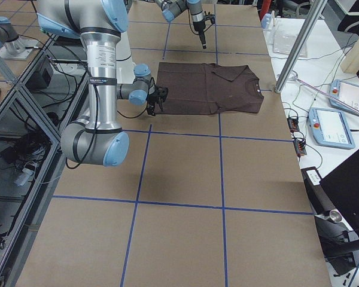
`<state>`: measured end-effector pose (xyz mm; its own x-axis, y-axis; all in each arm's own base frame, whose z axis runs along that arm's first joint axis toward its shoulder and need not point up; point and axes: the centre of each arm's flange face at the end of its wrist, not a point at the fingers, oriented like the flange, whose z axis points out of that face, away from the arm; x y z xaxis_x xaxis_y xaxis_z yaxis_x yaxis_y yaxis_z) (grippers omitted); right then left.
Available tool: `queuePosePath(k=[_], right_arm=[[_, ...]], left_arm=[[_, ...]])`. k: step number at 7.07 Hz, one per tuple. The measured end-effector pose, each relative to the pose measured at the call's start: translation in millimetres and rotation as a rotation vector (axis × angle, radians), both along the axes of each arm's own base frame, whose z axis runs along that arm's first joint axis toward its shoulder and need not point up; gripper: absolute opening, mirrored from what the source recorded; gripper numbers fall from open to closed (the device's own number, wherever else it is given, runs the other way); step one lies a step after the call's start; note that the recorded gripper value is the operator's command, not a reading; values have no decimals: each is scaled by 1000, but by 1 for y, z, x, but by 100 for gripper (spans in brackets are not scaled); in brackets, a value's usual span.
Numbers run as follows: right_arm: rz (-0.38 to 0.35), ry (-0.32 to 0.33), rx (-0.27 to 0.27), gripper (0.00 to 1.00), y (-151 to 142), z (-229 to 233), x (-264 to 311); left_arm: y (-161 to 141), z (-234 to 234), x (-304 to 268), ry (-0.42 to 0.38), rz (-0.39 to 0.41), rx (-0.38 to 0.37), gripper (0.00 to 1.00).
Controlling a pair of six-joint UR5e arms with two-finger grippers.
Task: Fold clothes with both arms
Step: 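Move both grippers to the shirt hem corners nearest the robot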
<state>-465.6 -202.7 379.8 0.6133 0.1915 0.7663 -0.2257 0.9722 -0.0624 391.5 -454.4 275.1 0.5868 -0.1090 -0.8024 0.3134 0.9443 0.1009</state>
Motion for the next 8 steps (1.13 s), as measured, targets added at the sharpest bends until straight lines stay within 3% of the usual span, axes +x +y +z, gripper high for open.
queuePosePath(k=[4,5,7,8], right_arm=[[-22,4,-18,68,3,0,-4],[-22,7,-19,54,3,2,-4],[-29,9,-30,15,2,3,-3],[-33,9,-34,6,2,3,-2]], left_arm=[[0,0,1,1,0,3,100],[0,1,1,0,0,3,100],[0,1,3,0,0,4,100],[0,0,3,0,0,5,100]])
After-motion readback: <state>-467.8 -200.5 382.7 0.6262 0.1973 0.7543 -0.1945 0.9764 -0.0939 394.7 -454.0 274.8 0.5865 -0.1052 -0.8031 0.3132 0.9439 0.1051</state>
